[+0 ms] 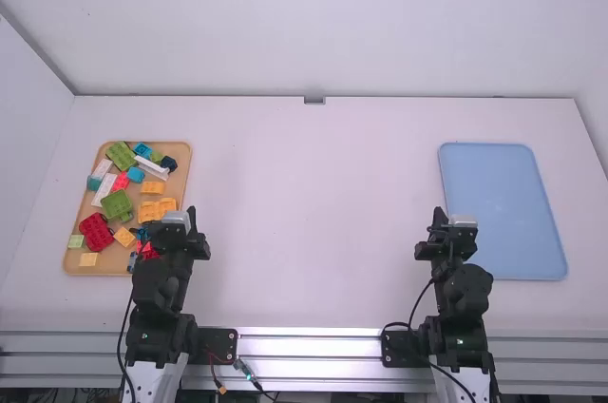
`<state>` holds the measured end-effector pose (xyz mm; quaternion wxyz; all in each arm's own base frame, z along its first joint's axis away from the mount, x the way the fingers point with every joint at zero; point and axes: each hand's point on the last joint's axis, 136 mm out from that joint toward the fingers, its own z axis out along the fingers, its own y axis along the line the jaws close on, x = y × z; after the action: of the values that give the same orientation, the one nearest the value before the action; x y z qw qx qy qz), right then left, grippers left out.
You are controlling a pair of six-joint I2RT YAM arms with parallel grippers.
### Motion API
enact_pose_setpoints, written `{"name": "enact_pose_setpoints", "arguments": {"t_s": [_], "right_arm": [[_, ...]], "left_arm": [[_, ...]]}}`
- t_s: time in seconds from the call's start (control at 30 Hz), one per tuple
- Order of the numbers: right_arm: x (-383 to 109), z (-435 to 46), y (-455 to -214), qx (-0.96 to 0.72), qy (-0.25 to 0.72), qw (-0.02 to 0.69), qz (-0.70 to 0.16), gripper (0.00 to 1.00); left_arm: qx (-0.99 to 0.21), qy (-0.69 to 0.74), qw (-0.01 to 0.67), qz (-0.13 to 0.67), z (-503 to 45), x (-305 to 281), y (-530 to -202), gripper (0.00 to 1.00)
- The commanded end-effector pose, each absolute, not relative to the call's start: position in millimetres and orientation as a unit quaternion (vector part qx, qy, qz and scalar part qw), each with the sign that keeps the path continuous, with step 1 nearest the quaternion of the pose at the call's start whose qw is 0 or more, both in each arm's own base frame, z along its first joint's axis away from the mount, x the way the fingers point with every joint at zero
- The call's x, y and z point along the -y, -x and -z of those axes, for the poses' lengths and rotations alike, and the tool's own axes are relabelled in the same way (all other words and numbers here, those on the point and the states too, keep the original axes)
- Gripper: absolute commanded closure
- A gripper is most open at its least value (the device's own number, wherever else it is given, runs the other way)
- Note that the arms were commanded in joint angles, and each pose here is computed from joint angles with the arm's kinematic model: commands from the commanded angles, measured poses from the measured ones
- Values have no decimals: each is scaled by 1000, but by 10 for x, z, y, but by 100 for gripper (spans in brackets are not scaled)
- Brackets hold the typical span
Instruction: Assemble lego blocks to make yellow taxi
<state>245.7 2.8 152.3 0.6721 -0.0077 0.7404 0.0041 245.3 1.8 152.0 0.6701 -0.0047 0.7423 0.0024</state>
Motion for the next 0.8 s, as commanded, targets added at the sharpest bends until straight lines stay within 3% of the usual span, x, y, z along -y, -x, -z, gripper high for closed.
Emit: {"name": "enact_pose_setpoints", "arguments": {"t_s": [0.0,0.33,0.77], "right_arm": [[-31,-1523,-2457,-740,7,672,-6,100],[-37,-1578,-2464,-741,12,672,-3,96],[-126,-1913,-2574,-751,56,658,5,79]], "left_arm": [[-742,5,670,-2,-1520,-18,-2453,100],[-743,3,669,-4,-1588,-17,-2457,96],[-760,-17,649,-20,-1883,-9,-2534,79]]}}
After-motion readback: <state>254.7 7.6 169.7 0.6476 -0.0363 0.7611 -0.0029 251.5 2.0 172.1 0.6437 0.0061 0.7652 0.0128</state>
